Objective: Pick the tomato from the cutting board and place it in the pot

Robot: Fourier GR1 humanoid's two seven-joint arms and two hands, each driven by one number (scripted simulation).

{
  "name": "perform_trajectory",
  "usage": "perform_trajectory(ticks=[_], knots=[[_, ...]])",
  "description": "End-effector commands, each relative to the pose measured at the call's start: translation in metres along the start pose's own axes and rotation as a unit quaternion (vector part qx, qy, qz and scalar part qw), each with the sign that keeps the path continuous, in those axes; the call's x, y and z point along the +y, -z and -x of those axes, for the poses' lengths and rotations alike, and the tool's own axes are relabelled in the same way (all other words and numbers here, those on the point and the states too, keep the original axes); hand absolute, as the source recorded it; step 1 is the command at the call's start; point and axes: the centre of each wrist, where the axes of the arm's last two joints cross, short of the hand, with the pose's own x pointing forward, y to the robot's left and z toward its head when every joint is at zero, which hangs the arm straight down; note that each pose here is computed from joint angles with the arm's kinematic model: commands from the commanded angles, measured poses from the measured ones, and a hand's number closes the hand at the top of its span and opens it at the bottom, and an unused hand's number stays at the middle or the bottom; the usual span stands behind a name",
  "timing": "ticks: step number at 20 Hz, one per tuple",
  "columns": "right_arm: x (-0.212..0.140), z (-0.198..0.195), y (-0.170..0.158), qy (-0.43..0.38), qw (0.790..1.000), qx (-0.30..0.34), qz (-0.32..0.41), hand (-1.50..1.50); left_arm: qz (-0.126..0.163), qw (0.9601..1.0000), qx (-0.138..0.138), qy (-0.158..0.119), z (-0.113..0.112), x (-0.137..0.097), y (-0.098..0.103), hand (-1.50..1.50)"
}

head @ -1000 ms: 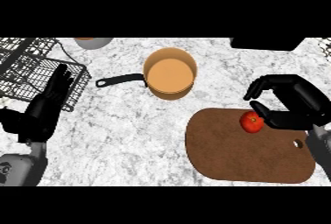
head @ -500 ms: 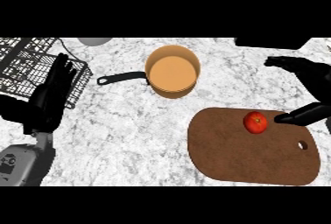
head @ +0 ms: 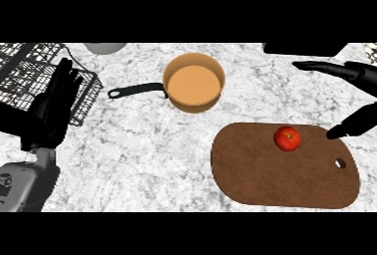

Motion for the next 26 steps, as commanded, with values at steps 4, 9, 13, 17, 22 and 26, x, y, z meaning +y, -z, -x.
perform_trajectory(ticks=[4, 9, 13, 17, 22, 26], knots=[[0.015, -0.012, 0.035, -0.087, 0.975, 0.003, -0.206, -1.50, -0.003, 0.9999, 0.010, 0.012, -0.002, 0.011, -0.005, 0.00], [0.032, -0.002, 0.039, -0.111, 0.960, 0.015, -0.258, -1.50, -0.024, 0.9996, 0.015, -0.001, 0.007, 0.007, -0.005, 0.00], [0.040, 0.007, 0.055, -0.108, 0.959, 0.016, -0.263, -1.50, -0.020, 0.9997, 0.013, 0.002, -0.006, 0.014, -0.015, 0.00], [0.068, 0.023, 0.055, -0.112, 0.955, 0.018, -0.276, -1.50, -0.028, 0.9995, 0.010, 0.012, -0.011, 0.013, -0.004, 0.00], [0.060, 0.032, 0.059, -0.137, 0.950, 0.050, -0.275, -1.50, -0.029, 0.9995, 0.010, 0.002, 0.015, 0.020, -0.009, 0.00], [0.064, 0.037, 0.047, -0.163, 0.948, 0.063, -0.267, -1.50, -0.036, 0.9991, 0.022, 0.007, 0.016, 0.014, -0.026, 0.00]])
